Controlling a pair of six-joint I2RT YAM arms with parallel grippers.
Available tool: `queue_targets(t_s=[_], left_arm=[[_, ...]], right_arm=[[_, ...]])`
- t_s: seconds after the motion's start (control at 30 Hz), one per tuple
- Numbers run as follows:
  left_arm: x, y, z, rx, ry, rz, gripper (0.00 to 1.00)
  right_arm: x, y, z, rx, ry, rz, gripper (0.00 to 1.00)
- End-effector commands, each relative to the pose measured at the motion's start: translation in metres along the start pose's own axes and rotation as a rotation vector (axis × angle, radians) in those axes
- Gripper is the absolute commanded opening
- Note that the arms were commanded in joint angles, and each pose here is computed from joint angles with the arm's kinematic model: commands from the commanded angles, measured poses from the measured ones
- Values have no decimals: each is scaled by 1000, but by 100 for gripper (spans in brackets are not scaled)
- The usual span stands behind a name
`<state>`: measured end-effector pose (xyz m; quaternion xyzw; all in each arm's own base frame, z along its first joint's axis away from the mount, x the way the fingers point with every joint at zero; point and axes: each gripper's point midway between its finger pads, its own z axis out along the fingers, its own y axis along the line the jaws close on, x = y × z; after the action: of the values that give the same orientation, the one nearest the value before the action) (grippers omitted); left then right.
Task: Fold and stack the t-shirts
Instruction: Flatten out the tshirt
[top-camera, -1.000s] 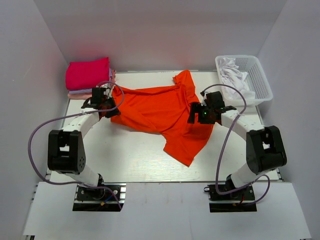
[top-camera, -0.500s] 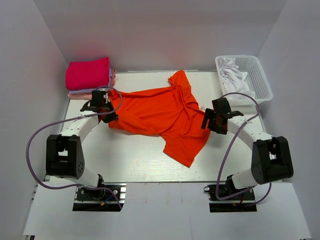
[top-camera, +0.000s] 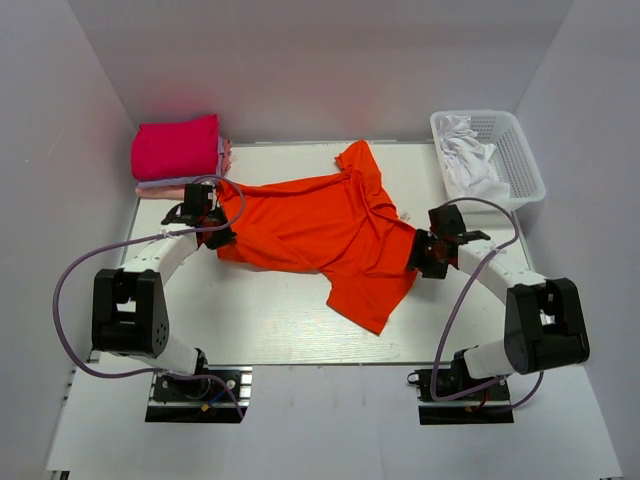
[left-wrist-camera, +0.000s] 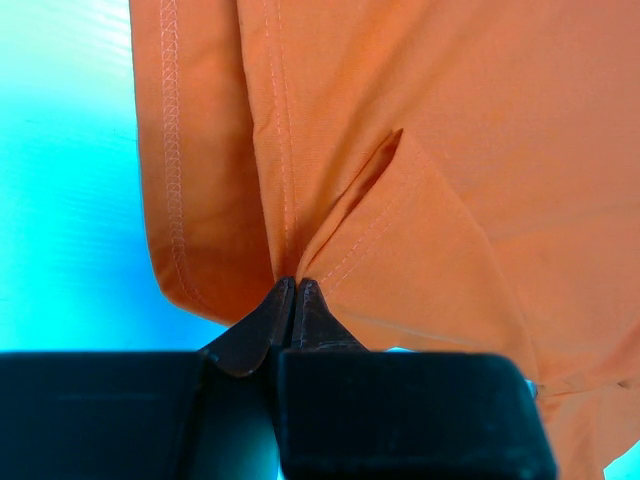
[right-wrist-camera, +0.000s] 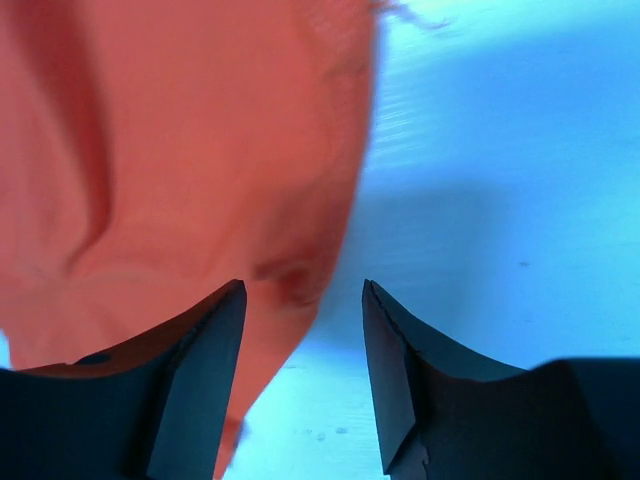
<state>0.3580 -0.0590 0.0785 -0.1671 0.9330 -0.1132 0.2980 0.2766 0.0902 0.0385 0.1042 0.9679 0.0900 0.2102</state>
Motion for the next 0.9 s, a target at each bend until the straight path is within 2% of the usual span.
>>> queue_targets(t_s=[0.0,0.17,0.27,0.43,0.67,0.87], left_arm=[[-12,-8,-12,25,-59,2,0],[-12,-10,-13,37,-63,-6,0],[-12,-11,-11,51,-70,-5,0],[-4,-11,-9,66,-59,-4,0],[3,-12,-8,87,-52,-12,0],[3,-12,-8,87,-52,-12,0]], right_arm=[[19,25,-14,-171,56,-77,56],[59,49,-49,-330,129,-120,64],[91,58,-60,-390,222,-91,67],[130,71,-57,-456,308,-115,69],[160,74,-51,-412,374,-136,70],[164,77,-36,-349,372,-133,80]])
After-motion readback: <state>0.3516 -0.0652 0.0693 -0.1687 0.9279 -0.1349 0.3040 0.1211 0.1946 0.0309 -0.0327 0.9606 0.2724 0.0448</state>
